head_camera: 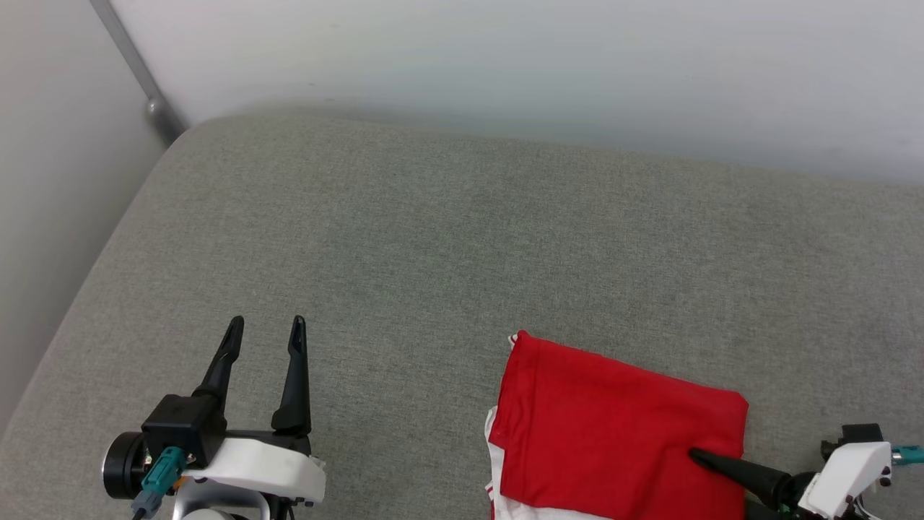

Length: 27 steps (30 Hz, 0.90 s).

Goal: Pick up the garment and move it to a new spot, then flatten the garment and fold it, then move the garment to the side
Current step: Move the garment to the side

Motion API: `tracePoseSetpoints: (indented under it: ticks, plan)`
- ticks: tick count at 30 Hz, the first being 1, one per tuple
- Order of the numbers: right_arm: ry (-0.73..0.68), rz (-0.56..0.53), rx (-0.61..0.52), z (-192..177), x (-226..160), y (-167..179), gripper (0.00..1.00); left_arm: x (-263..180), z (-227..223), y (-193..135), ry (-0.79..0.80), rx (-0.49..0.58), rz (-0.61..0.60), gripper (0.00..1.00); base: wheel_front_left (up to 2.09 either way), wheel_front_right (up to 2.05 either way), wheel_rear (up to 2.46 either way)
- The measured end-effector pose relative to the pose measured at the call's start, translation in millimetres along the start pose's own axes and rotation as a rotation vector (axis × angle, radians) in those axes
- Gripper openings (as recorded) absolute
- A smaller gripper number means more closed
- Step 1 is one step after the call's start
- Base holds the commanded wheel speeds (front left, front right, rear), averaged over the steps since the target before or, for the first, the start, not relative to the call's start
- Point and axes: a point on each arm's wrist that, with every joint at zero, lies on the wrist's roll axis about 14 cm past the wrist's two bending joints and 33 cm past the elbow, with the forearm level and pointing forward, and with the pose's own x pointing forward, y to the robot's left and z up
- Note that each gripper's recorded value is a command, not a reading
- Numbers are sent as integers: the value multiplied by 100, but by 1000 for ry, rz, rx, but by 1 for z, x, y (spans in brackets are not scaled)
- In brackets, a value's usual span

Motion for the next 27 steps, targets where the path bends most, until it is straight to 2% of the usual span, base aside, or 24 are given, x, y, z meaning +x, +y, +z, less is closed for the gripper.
tracePoseSetpoints:
  ticks: [1, 2, 7, 11, 18, 22, 27]
  plan:
    - [9, 4, -3, -1, 2, 2, 30, 0, 0, 0, 1, 2, -1, 100, 0, 0, 0]
    - [18, 7, -9, -3, 4, 4, 0, 0, 0, 0, 0, 4, -1, 100, 0, 0, 0]
    - [40, 28, -53, -11, 10, 17, 0, 2, 0, -3, -4, 7, -17, 100, 0, 0, 0]
    - [18, 19, -179, -10, 7, 32, 0, 2, 3, -9, -16, 7, -39, 100, 0, 0, 0]
    - [-80, -139, -524, 14, -21, 38, 0, 11, 7, -32, -39, 7, -114, 100, 0, 0, 0]
    - [-144, -290, -728, 41, -41, 35, 0, 21, 5, -54, -45, 2, -175, 100, 0, 0, 0]
    - [-227, -435, -861, 78, -66, 35, 0, 43, 5, -91, -65, -2, -280, 100, 0, 0, 0]
